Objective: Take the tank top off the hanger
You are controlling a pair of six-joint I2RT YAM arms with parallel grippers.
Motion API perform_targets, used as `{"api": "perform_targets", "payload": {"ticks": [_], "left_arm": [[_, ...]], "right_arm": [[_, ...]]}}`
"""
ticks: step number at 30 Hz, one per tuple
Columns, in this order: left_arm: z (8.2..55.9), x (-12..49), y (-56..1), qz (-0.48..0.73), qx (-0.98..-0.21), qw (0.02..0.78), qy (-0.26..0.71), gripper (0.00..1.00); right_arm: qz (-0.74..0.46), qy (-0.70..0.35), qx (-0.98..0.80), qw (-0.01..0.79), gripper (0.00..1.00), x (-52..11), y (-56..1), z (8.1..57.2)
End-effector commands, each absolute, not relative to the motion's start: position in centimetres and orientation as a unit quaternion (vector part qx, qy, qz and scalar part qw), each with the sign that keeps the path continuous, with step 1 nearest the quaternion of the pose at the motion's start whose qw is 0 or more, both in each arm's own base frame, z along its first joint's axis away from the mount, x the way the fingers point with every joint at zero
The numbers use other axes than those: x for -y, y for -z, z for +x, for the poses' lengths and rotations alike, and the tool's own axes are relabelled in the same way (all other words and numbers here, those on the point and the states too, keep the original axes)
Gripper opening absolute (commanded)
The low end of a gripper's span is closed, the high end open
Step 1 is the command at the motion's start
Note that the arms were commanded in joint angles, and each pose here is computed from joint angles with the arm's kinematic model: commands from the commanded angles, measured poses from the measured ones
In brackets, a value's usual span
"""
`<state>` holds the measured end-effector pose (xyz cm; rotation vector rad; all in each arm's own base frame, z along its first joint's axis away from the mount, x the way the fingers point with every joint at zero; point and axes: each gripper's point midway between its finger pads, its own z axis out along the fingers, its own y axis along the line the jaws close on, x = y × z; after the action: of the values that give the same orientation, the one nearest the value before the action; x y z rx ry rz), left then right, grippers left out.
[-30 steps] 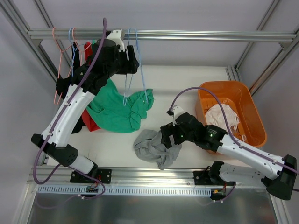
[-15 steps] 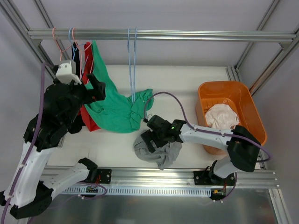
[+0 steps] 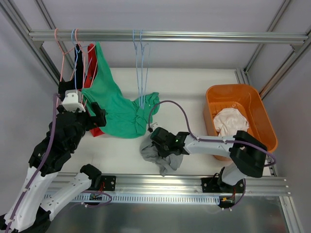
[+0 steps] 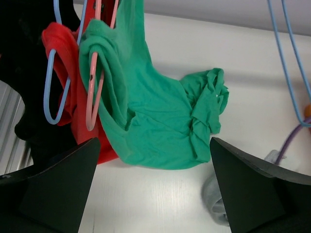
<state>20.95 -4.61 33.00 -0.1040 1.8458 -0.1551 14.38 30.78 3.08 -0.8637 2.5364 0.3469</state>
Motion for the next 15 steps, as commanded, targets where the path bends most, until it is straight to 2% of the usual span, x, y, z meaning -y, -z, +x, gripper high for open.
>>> {"api": "perform_targets", "payload": {"ticks": [1, 9, 15], "left_arm": [[20.6, 3.4, -31.2, -0.046, -0.799, 0.599, 0.038, 0.99], [19.8, 2.1, -28.4, -0.068, -0.796, 0.601, 0.022, 0.99], [19.6, 1.7, -28.7, -0.079, -0.789, 0.609, 0.023, 0.99]], "right_arm": [[-0.284, -0.135, -0.904, 0.290, 0.00, -30.2, -6.8, 16.1], [-0.254, -0.128, -0.872, 0.399, 0.00, -25.7, -19.1, 18.3], [-0.185, -0.063, -0.872, 0.449, 0.00, -17.7, -25.7, 21.9]]}}
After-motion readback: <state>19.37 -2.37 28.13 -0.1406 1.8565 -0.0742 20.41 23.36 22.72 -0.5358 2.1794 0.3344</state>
